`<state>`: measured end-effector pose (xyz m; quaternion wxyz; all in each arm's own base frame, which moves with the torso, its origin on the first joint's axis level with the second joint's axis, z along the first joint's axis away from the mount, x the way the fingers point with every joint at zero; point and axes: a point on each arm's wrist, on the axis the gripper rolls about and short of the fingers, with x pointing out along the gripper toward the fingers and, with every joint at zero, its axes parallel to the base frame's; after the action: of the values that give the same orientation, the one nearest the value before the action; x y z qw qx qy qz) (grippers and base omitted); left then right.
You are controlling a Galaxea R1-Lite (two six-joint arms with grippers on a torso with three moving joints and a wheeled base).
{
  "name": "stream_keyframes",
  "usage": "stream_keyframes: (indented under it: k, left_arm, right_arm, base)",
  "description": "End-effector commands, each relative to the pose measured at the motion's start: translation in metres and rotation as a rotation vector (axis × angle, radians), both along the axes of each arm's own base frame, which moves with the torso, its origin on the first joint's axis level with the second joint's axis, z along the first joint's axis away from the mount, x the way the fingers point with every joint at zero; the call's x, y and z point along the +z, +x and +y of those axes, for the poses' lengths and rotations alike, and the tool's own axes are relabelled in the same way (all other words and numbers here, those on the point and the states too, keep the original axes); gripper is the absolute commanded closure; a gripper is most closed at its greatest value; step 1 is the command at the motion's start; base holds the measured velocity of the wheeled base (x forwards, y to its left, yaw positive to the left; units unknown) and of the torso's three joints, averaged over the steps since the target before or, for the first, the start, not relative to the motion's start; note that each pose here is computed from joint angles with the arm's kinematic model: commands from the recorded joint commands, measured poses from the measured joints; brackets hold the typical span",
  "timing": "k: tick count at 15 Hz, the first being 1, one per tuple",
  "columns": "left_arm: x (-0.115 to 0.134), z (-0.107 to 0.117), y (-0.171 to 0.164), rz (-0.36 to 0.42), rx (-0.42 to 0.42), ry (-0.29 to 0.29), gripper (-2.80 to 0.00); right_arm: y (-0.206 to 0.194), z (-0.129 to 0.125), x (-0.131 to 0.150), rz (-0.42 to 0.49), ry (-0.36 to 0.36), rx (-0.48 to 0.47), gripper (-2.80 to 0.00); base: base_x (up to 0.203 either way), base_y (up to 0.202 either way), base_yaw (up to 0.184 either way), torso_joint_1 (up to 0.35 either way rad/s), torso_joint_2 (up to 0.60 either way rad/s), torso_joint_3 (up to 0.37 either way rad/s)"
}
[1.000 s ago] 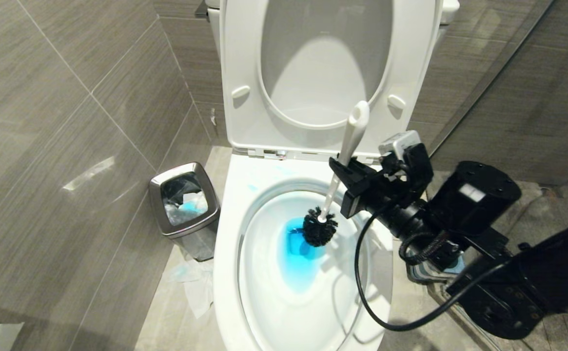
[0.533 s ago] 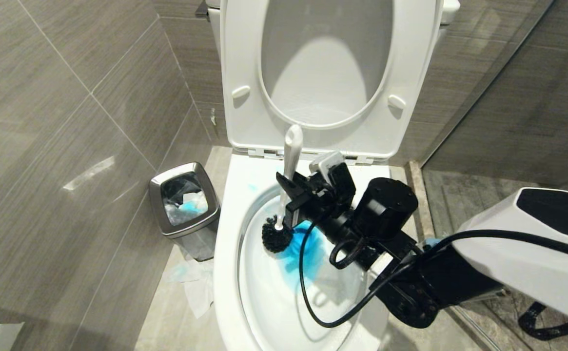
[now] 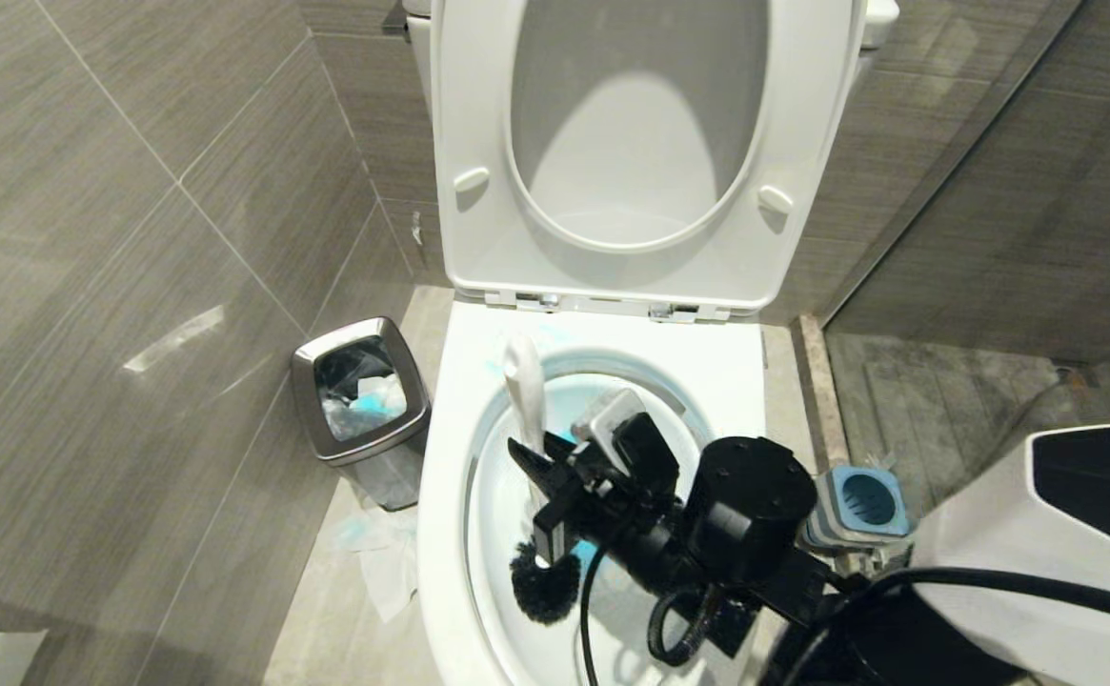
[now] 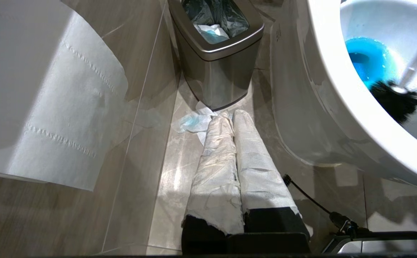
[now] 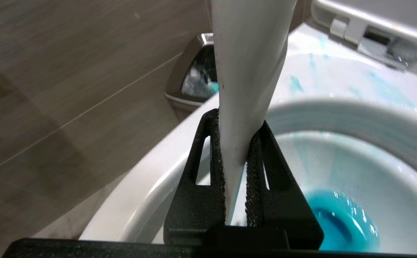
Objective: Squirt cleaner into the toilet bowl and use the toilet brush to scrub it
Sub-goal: Scrub the toilet bowl
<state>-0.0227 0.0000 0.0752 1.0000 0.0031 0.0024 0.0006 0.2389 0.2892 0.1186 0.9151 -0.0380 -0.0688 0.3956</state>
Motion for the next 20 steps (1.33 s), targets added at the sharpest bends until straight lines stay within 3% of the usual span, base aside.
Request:
stream_keyframes:
  k: [1, 5, 9, 15, 20]
  left_arm:
    - [0.000, 0.000, 0.000, 0.000, 0.000, 0.000, 0.00]
    - [0.000, 0.000, 0.000, 0.000, 0.000, 0.000, 0.00]
    - [0.000, 0.000, 0.000, 0.000, 0.000, 0.000, 0.00]
    - [0.000, 0.000, 0.000, 0.000, 0.002, 0.000, 0.00]
    - [0.000, 0.000, 0.000, 0.000, 0.000, 0.000, 0.00]
  right_arm:
    - [-0.024, -0.029, 0.019, -0.001, 0.008, -0.016, 0.00]
    - [-0.005, -0.078, 0.031, -0.016, 0.010, -0.169, 0.00]
    - [0.020, -0.089, 0.031, -0.037, 0.003, -0.241, 0.00]
    - [0.063, -0.050, 0.033, -0.109, 0.072, -0.207, 0.00]
    - [0.039, 0.001, 0.016, -0.077, 0.085, -0.063, 0.00]
  base:
    - [0.000, 0.000, 0.000, 0.000, 0.00, 0.000]
    - [0.000, 0.000, 0.000, 0.000, 0.00, 0.000]
    - [0.000, 0.000, 0.000, 0.000, 0.00, 0.000]
    - [0.000, 0.000, 0.000, 0.000, 0.00, 0.000]
    - [0.000, 0.000, 0.000, 0.000, 0.00, 0.000]
